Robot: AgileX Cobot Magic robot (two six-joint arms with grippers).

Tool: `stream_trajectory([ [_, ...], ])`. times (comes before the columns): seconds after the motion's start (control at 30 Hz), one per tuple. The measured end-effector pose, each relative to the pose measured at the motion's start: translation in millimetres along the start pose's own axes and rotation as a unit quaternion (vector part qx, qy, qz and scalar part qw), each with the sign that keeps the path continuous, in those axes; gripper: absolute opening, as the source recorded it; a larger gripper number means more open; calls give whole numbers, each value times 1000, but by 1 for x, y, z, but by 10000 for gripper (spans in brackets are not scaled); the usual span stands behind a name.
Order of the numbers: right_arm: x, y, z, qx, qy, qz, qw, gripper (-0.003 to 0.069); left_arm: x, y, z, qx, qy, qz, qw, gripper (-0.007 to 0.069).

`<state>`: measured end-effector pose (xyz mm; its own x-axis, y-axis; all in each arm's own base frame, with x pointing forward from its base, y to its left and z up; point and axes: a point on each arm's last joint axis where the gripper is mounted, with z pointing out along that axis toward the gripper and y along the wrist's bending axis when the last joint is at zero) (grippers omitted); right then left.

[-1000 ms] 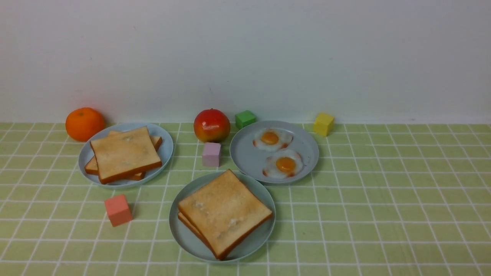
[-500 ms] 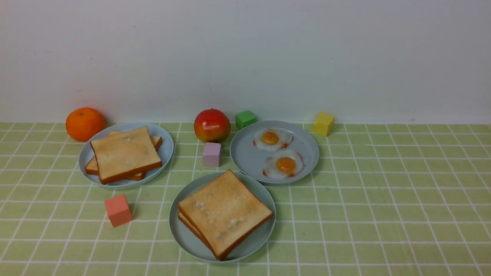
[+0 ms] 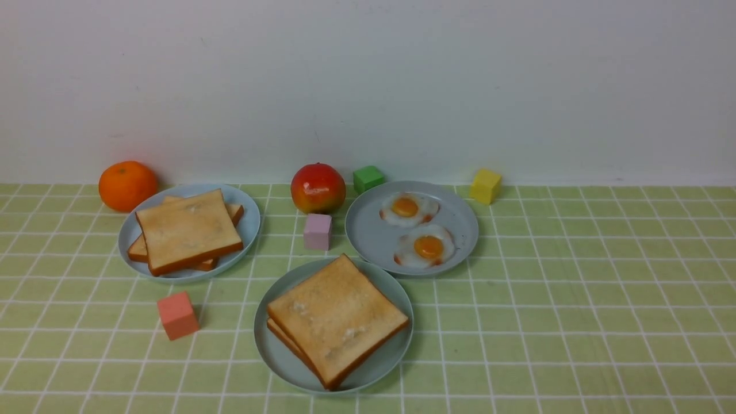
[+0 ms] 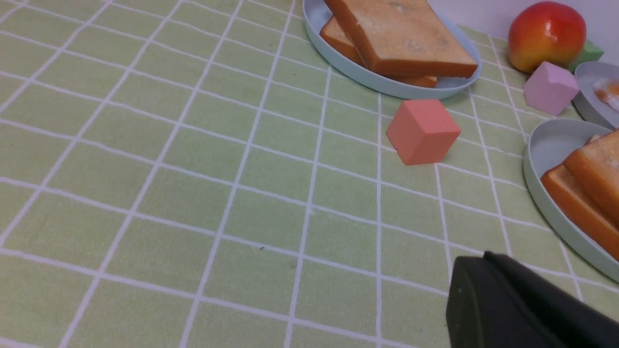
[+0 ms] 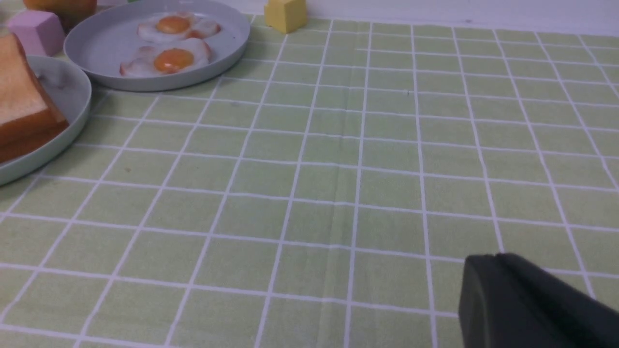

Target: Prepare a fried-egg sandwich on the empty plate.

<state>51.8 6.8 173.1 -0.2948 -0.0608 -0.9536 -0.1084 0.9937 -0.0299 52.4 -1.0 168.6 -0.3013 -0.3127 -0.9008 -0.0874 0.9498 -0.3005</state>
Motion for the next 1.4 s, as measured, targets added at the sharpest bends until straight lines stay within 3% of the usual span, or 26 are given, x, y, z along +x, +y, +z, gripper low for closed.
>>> stream_trajectory([
  [1.4,0,0,0,0,0,0,1000,82,0,0,0,0,0,-1,1000,-6],
])
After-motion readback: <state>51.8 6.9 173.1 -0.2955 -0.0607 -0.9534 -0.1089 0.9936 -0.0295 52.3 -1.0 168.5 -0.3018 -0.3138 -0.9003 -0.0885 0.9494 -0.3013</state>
